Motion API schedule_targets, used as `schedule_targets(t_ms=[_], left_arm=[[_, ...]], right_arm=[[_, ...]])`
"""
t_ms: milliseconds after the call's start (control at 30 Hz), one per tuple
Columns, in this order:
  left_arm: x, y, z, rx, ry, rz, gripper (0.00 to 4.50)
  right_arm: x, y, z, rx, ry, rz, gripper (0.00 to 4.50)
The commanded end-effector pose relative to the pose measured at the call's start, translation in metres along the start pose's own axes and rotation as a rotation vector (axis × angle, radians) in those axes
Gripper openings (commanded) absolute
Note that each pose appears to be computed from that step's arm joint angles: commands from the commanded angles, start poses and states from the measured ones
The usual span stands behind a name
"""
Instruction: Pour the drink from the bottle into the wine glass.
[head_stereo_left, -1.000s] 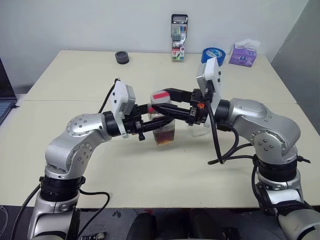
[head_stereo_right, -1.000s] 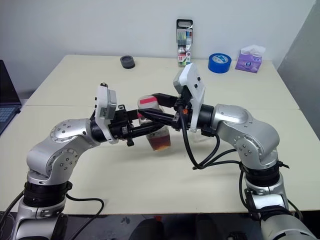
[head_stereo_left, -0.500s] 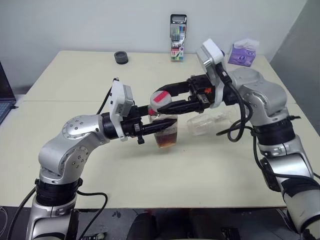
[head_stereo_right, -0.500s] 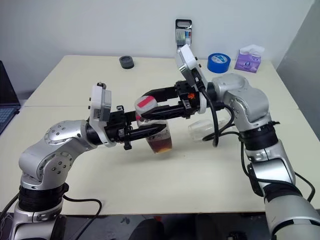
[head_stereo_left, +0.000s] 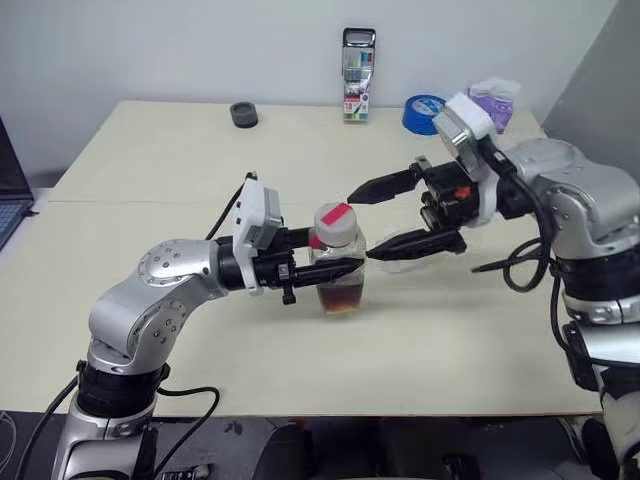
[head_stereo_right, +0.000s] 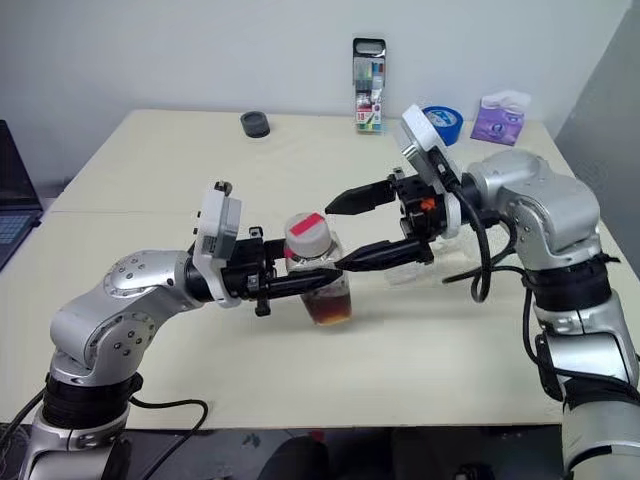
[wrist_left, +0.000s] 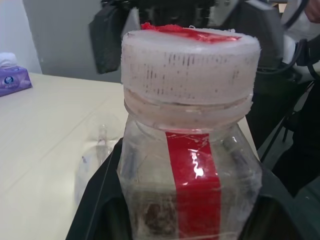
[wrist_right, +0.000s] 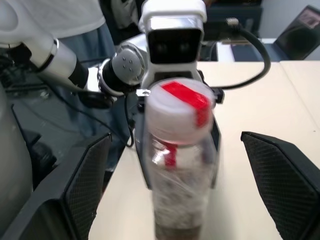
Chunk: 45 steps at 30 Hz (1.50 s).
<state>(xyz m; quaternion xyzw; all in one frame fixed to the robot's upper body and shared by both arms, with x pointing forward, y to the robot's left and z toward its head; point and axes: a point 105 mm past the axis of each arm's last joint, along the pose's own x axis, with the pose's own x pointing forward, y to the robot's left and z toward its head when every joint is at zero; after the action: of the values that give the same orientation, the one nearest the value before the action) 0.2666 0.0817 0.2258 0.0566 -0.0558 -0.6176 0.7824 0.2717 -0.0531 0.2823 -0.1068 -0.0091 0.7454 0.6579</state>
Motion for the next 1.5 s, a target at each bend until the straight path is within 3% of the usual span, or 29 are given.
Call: schedule_targets(t_ms=[33,200,400,800,1067,1500], left_arm=[[-0.003,0.006,0.013,0.066,-0.034,0.023,1.85],[0.0,0.009,0.014,0.076,-0.038,0.021,1.85],[0.002,0.009,0.015,0.081,-0.041,0.01,1.85],[0.001,0.007,0.016,0.083,-0.037,0.014,1.85],[0.001,0.007,0.015,0.083,-0.038,0.015,1.85],[0.001,0.009,0.015,0.084,-0.043,0.019,1.85]], right_arm=[[0.008,0.003,0.019,-0.066,-0.084,-0.126,4.46],[0.027,-0.005,0.017,-0.143,-0.147,-0.285,4.46],[0.038,-0.01,0.017,-0.132,-0.191,-0.333,4.46],[0.011,-0.032,0.003,-0.082,-0.149,-0.446,4.46],[0.003,-0.03,0.005,-0.1,-0.124,-0.428,4.46],[0.026,-0.012,0.012,-0.092,-0.173,-0.277,4.46]])
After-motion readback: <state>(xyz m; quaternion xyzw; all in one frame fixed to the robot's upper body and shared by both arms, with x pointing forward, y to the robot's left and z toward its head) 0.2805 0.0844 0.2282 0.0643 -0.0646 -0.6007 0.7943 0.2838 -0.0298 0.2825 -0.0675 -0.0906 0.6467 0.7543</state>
